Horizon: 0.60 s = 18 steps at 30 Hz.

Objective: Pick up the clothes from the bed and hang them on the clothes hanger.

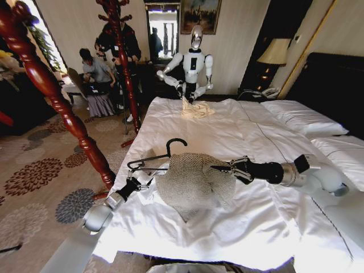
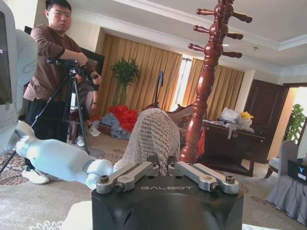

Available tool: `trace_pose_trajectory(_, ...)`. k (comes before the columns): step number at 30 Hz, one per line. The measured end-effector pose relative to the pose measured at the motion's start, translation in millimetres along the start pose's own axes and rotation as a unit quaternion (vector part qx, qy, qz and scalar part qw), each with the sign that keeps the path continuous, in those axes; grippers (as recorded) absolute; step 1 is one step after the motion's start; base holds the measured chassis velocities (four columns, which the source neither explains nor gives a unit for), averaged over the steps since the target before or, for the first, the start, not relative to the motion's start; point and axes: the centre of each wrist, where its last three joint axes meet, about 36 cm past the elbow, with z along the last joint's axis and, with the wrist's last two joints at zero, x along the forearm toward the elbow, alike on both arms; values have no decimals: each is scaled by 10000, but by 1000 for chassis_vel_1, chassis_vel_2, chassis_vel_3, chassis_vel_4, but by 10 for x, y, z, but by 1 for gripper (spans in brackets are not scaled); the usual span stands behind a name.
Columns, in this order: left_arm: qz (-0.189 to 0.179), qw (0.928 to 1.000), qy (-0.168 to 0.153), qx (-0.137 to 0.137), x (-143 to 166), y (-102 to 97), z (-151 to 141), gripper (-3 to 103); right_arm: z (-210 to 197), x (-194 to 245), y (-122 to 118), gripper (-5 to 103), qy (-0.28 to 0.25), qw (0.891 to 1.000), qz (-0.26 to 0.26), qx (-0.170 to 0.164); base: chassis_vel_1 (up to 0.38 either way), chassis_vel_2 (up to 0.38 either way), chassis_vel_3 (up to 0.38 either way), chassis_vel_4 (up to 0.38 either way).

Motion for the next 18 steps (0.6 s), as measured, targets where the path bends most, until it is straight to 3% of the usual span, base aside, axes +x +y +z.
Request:
trace_pose_trajectory(2, -18, 10000, -31, -11, -91, -21, 10, 101, -14, -22, 18, 3, -22, 10000, -35, 19, 0, 0, 0, 0)
trace_pose_trajectory(4, -5, 10000, -84, -15, -146, -26, -1, 91, -25, -29, 22, 3, -29, 10000, -51, 44, 0, 0, 0, 0)
trace_pose_trajectory(6, 1, 9999, -105, -20, -160, -25, -9, 91, -26, -29, 22, 3, -30, 10000, -52, 48, 0, 0, 0, 0)
trace_pose_trajectory(9, 7, 9999, -148, -23, -184, -15, -18, 75, -20, -17, 11, 3, -28, 10000, -28, 53, 0, 0, 0, 0)
trace_pose_trajectory(13, 2, 9998, -173, 13, -183, -15, -20, 64, -4, -12, 7, 3, -26, 10000, 1, 35, 0, 0, 0, 0)
trace_pose_trajectory(15, 18, 9998, -198, 29, -171, -17, -33, 53, 6, -2, -4, 3, -15, 10000, 29, 31, 0, 0, 0, 0)
trace_pose_trajectory(18, 27, 9998, -205, 29, -167, -10, -39, 47, 9, 7, -15, 3, -8, 10000, 52, 35, 0, 0, 0, 0)
